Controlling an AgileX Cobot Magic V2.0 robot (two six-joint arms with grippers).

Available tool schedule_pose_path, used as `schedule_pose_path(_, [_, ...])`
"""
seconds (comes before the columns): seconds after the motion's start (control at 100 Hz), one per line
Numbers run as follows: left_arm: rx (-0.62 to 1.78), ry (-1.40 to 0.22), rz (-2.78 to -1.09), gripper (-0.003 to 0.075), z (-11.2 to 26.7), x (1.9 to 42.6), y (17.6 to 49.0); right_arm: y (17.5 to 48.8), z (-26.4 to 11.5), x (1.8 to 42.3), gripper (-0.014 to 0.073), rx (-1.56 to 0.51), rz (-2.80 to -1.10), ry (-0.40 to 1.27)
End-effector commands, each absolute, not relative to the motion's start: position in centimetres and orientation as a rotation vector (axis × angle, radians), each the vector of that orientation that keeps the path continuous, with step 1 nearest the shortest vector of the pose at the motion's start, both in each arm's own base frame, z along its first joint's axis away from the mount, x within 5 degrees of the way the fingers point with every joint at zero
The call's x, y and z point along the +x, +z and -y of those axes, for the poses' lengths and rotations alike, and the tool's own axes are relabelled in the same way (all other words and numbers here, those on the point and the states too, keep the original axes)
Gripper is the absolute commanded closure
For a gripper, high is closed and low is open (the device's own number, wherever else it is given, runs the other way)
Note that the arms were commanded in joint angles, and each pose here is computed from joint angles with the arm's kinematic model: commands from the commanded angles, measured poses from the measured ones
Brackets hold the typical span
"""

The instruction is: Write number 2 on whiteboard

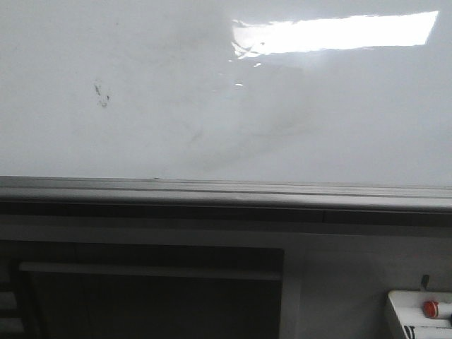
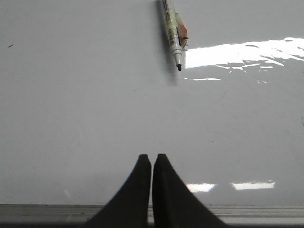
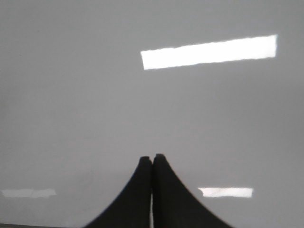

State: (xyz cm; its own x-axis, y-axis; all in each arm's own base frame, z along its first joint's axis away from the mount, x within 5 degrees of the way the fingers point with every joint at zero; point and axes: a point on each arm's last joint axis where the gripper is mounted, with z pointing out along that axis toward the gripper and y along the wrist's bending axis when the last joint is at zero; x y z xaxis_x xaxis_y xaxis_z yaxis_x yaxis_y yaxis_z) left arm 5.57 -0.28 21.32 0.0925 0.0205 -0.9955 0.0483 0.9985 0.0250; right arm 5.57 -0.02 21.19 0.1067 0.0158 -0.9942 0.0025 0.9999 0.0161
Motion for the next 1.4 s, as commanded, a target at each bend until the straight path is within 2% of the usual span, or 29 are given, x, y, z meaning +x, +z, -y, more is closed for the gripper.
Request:
schedule_pose_path(0.0, [0.04,-0.021,-1.411,0.0739,0.2,5.4,21.0,21.1,0.0,5.5,0.0667,-0.011,-1.392,-0.015])
schedule_pose_path(0.21, [0.003,-0.059,-1.363,0.0739,0.1,5.1,22.6,22.1,0.0,5.3,0.0667,-0.001,-1.392,-0.011])
schedule_pose_path(0.35, [0.005,-0.084,-1.347,0.0739,0.2,4.3,25.6,25.3,0.1,4.4,0.0667,0.03,-1.432,0.008])
schedule_pose_path(0.58, [0.047,-0.092,-1.443,0.0739,0.5,3.8,31.0,31.0,0.1,3.9,0.0667,0.021,-1.602,0.024])
schedule_pose_path(0.69, [0.087,-0.044,-1.516,0.0739,0.5,4.4,33.8,33.0,0.0,5.2,0.0667,-0.023,-1.713,0.012])
schedule_pose_path(0.84, [0.114,-0.023,-1.645,0.0739,0.6,6.0,36.0,34.8,-0.2,7.1,0.0667,-0.094,-1.853,-0.021])
schedule_pose_path(1.08, [0.115,-0.027,-1.721,0.0739,0.7,8.4,36.1,34.7,-0.4,9.6,0.0667,-0.101,-1.994,-0.024])
schedule_pose_path(1.3, [0.117,-0.032,-1.788,0.0739,0.8,9.7,35.3,34.4,-0.4,10.2,0.0666,-0.101,-2.023,-0.018])
schedule_pose_path(1.39, [0.118,-0.032,-1.822,0.072,0.9,10.3,34.9,34.4,-0.4,10.2,0.0616,-0.1,-2.022,-0.017])
